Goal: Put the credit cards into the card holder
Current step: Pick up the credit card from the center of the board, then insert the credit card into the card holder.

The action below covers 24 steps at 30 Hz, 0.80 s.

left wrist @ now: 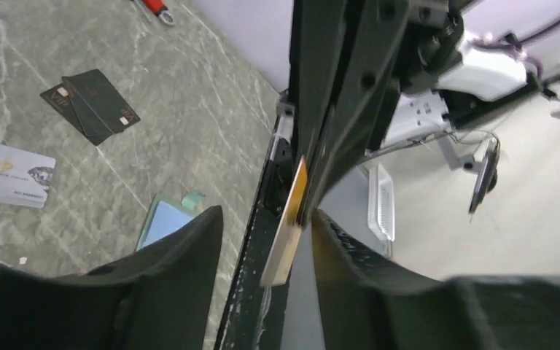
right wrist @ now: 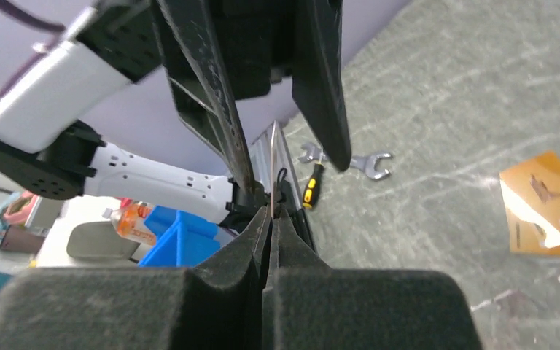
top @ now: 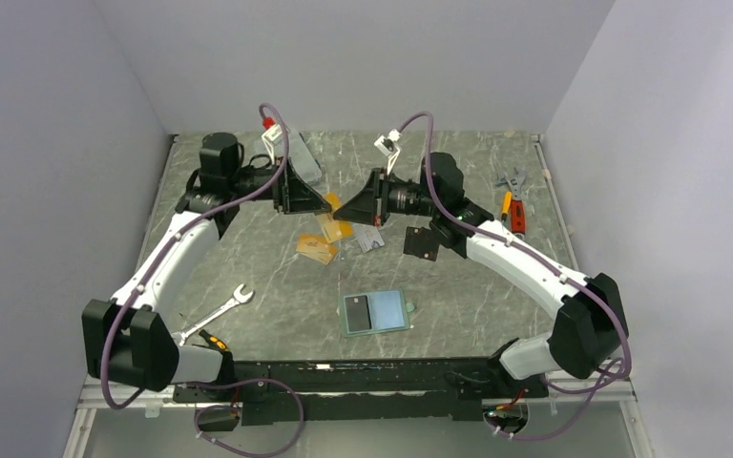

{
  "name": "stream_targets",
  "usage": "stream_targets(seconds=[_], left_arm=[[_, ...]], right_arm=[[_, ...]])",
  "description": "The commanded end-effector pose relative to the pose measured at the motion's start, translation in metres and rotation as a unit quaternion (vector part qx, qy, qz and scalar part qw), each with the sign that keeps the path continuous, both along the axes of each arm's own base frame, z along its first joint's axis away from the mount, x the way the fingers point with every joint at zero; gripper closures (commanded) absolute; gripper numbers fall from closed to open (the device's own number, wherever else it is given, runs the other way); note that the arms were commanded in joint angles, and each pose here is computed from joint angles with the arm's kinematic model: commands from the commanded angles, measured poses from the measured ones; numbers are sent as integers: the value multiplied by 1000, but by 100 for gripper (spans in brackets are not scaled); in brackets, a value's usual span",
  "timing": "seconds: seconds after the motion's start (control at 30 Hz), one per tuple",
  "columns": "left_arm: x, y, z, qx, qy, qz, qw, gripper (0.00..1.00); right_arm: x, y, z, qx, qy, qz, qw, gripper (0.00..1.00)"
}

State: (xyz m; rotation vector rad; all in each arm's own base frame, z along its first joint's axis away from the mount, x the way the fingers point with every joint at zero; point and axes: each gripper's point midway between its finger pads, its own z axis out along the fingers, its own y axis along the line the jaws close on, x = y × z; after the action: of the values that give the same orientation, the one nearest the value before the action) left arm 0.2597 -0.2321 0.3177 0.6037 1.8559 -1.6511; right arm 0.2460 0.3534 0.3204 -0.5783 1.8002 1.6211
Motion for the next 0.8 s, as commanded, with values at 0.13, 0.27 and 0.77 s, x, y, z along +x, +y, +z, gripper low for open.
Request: stream_targets(seconds=[0.13,0.27,0.77], left_arm=[[3,-15,-125,241,-58,-43,968,36],[-17,-27,-185,323,-85,-117,935,40],[-107,-92,-249,406,-307,-298,808,24]], right_arm=[[4,-66,-124,-197,112,-156,962,100],[-17,-106,-191,-261,178,-199,928,100],[-59,-153,-269,-319,259,-247,878,100]])
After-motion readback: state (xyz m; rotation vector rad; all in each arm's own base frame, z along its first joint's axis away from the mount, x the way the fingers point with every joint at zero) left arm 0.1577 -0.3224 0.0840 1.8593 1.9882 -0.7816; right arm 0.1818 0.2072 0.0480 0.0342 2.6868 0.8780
